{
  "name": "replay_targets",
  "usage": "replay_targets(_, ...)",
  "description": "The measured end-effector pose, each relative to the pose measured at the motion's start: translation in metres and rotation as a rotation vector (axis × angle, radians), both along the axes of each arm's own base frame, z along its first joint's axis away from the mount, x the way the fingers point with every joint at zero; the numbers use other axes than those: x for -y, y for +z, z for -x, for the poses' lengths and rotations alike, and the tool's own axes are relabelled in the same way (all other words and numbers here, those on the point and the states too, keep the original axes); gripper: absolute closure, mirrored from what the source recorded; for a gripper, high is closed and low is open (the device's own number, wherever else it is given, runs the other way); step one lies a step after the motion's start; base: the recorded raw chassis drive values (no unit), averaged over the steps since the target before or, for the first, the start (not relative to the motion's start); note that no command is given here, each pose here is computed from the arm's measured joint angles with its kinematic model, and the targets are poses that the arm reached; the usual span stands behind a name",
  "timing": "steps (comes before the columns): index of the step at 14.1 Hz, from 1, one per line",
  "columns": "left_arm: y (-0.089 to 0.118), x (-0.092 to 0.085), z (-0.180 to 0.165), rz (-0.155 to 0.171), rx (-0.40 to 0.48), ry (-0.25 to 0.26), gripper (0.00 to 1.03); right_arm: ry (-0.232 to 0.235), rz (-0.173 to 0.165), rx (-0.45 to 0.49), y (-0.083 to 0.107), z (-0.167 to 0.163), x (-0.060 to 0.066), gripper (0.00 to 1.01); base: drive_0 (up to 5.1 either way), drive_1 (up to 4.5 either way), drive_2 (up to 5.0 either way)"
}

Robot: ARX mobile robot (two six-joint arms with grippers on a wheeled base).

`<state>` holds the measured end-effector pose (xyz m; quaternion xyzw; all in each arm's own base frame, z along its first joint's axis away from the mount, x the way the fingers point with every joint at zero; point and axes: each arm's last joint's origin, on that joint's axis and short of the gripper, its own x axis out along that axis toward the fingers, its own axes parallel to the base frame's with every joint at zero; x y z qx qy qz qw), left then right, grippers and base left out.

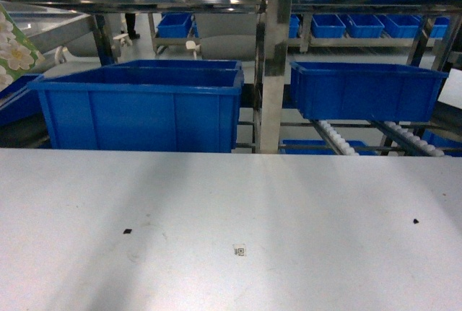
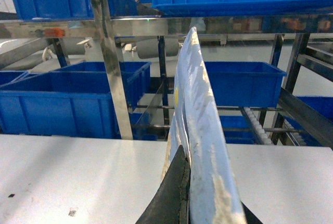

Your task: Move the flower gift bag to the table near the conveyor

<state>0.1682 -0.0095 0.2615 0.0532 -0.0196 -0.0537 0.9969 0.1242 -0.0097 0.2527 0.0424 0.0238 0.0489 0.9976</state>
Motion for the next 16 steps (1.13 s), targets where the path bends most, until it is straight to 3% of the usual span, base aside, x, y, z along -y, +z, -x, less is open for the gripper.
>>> replay_targets(2,0.001,0.0,0.001,0.0,0.011,0.0,1.01,0.001,0.001,0.01,0.001,0.001,0.0,0.99,-4.9,2.5,2.5)
replay_targets(4,0.0,0.0,0.0,0.0,0.001,0.0,1.01,0.001,0.001,0.007,0.001,0.001,0.0,0.99,0.0,4.16,-4.1)
replay_targets(11,-0.001,0.0,0.0,0.0,-0.003,0.0,1.01,0.001,0.0,0.006,0.0,0.0,0.0,0.99,0.0,0.0,0.0)
replay_targets(12,-0.001,0.0,0.0,0.0,-0.003,0.0,1.01,0.017,0.007,0.035,0.002,-0.006,0.0,0.99,0.0,0.0,0.0)
replay_targets(16,-0.001,0.0,0.0,0.0,-0.002,0.0,1.01,0.054,0.041,-0.008,-0.015,-0.049,0.002,0.99,0.0,0.0,0.0)
